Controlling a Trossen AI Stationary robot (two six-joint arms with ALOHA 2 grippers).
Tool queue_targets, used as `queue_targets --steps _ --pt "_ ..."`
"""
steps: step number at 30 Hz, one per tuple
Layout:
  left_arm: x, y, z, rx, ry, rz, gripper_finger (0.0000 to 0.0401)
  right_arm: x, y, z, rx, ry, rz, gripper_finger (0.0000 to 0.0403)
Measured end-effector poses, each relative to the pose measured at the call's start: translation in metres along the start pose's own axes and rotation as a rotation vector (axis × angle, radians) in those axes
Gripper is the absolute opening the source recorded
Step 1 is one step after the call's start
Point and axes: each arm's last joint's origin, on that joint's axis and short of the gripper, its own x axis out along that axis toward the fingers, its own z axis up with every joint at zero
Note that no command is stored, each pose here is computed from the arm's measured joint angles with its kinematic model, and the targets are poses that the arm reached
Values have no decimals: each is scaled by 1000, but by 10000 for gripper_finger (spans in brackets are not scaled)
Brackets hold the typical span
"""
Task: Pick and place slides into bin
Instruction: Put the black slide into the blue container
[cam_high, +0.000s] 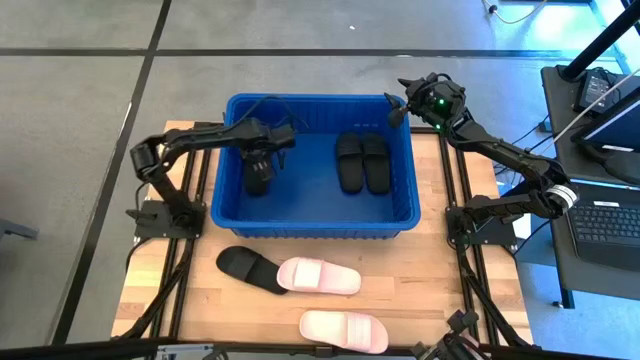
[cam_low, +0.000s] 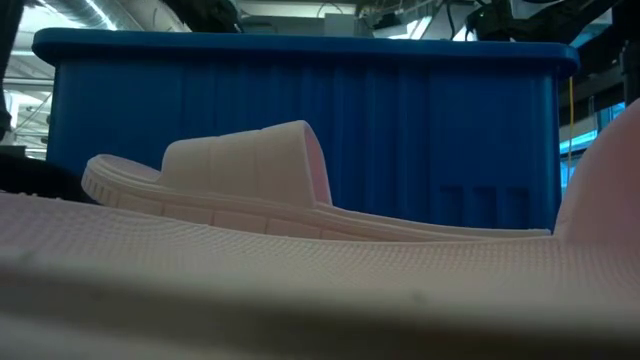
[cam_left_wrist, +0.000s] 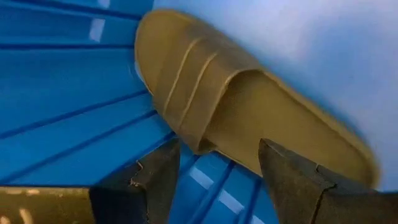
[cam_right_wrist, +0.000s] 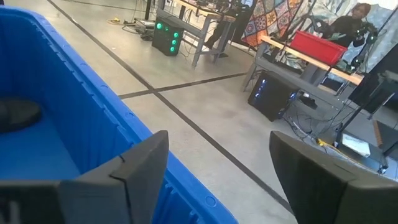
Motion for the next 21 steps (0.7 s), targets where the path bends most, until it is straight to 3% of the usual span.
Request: queue_targets --steps 8,17,21 --pt "-46 -4 -18 -83 -184 -34 212 0 -1 2 -16 -19 -6 279" --pt "-87 -24 -36 -176 -382 -143 212 0 -2 5 -18 -56 -18 279" --pt "-96 -36 -39 -156 -425 -170 212 0 -2 6 -18 -58 -19 279"
